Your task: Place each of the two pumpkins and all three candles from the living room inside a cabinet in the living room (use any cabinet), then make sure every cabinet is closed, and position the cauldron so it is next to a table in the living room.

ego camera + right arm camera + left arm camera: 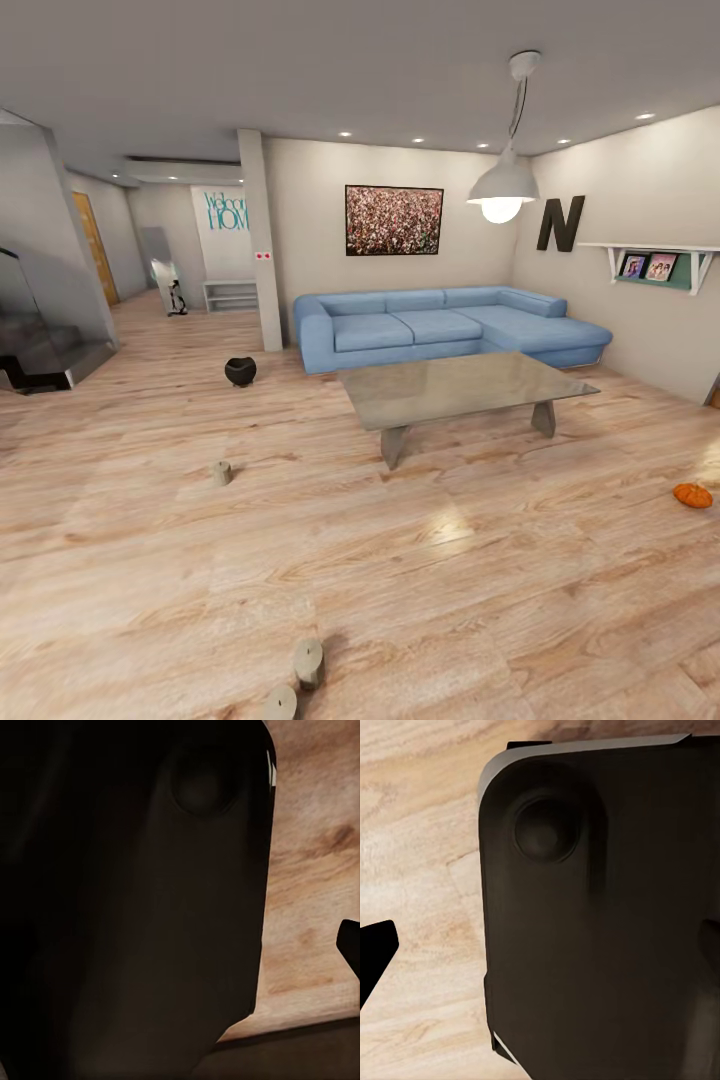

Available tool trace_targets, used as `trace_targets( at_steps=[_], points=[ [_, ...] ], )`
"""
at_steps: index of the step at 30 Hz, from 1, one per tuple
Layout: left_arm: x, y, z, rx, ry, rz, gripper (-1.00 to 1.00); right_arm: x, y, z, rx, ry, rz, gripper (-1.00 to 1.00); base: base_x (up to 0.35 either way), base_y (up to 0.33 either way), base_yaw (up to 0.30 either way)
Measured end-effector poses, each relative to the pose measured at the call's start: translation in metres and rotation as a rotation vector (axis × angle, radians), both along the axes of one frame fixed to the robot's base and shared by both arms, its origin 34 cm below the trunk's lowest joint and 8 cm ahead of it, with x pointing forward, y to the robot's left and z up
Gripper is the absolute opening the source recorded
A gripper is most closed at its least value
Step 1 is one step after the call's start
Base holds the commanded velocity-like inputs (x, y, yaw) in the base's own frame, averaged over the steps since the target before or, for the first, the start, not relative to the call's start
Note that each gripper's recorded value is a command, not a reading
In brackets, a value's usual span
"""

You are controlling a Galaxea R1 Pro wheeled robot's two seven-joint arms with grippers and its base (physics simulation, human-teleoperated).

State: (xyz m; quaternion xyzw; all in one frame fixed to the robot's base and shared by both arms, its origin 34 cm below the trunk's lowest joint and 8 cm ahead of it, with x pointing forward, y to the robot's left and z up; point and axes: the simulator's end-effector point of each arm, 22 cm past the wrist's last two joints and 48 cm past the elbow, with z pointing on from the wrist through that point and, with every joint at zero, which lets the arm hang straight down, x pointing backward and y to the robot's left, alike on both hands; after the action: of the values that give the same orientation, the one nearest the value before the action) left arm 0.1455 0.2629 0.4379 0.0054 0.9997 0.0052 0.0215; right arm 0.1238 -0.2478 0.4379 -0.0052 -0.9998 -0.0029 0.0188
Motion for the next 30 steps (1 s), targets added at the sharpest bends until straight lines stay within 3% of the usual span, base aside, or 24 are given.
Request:
trace_targets(
  at_steps=[15, 30],
  points=[
    [0.0007, -0.0002, 0.0, -0.001, -0.003, 0.0, 1.0, -0.0013, 0.0004, 0.0, 0.0, 0.003, 0.001, 1.0, -0.045, 0.012, -0.018],
    [0.0042, -0.0016, 0.0002, -0.007, -0.019, -0.001, 1.0, -0.002, 0.0009, 0.0001, 0.001, 0.004, 0.0, 1.0, -0.126, 0.22, -0.272]
  ],
)
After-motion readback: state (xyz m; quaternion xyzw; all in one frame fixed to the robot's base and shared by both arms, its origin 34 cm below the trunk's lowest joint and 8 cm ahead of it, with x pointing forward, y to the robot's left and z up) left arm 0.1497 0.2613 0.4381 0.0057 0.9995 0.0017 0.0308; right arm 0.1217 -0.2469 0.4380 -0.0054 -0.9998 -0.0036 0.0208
